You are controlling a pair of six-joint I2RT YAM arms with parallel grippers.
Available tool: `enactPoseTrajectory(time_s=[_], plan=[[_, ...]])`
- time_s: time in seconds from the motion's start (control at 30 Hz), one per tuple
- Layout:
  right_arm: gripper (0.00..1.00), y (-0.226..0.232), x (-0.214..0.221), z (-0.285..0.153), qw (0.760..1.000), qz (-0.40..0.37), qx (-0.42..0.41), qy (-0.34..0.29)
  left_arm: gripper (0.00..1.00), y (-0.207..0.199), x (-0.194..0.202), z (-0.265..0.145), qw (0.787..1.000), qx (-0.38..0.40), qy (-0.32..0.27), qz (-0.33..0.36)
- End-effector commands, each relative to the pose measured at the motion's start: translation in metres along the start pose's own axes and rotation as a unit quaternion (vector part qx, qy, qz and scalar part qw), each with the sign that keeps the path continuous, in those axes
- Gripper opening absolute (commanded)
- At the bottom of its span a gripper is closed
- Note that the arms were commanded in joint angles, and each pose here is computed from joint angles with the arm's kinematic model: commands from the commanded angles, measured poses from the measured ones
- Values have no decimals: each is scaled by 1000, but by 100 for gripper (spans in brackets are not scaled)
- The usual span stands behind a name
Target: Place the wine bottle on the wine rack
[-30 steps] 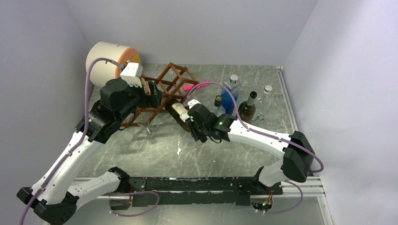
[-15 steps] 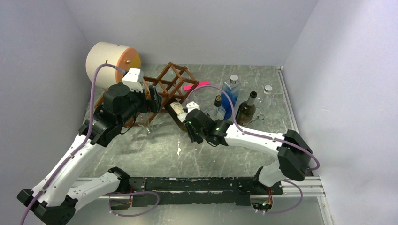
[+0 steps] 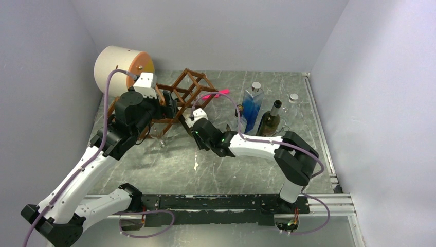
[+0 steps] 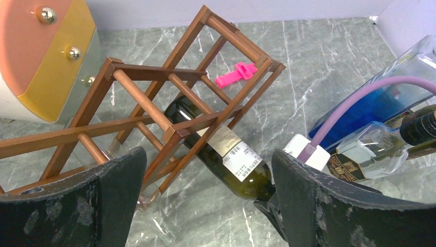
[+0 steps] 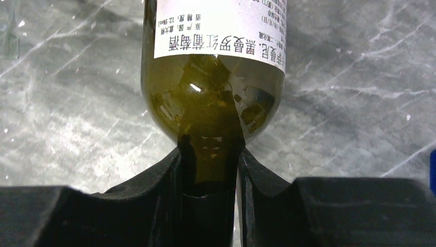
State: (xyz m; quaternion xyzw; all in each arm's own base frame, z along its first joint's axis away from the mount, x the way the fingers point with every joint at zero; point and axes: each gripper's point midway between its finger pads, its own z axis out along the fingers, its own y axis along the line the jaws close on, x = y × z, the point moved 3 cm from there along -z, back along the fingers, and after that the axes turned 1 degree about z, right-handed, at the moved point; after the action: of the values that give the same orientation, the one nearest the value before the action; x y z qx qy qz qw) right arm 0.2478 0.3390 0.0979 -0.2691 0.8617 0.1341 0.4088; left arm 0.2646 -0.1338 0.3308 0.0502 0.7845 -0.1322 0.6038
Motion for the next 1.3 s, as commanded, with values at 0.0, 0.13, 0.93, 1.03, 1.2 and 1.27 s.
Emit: enactPoseTrajectory(time_s=[0.0,0.13,0.93,1.03,1.2,1.27], plan=[[0,21,-68,4,994,16,-24,-109,95,-1,-11,2,1000,-3,-14,4],[0,22,-73,11,994,8,-17,-110,95,-1,-12,0,1000,-1,-12,3],[19,13,-96,54,993,-11,31,-109,95,-2,-16,-8,1000,1,-6,-6],[22,12,-100,59,993,-6,28,-114,95,-1,-16,-9,1000,-2,-4,-7],[28,9,-105,67,992,3,29,-119,95,-1,-18,-12,1000,-2,-7,-9],[31,7,-106,69,992,5,31,-120,95,0,-18,-12,1000,-3,-6,-9]])
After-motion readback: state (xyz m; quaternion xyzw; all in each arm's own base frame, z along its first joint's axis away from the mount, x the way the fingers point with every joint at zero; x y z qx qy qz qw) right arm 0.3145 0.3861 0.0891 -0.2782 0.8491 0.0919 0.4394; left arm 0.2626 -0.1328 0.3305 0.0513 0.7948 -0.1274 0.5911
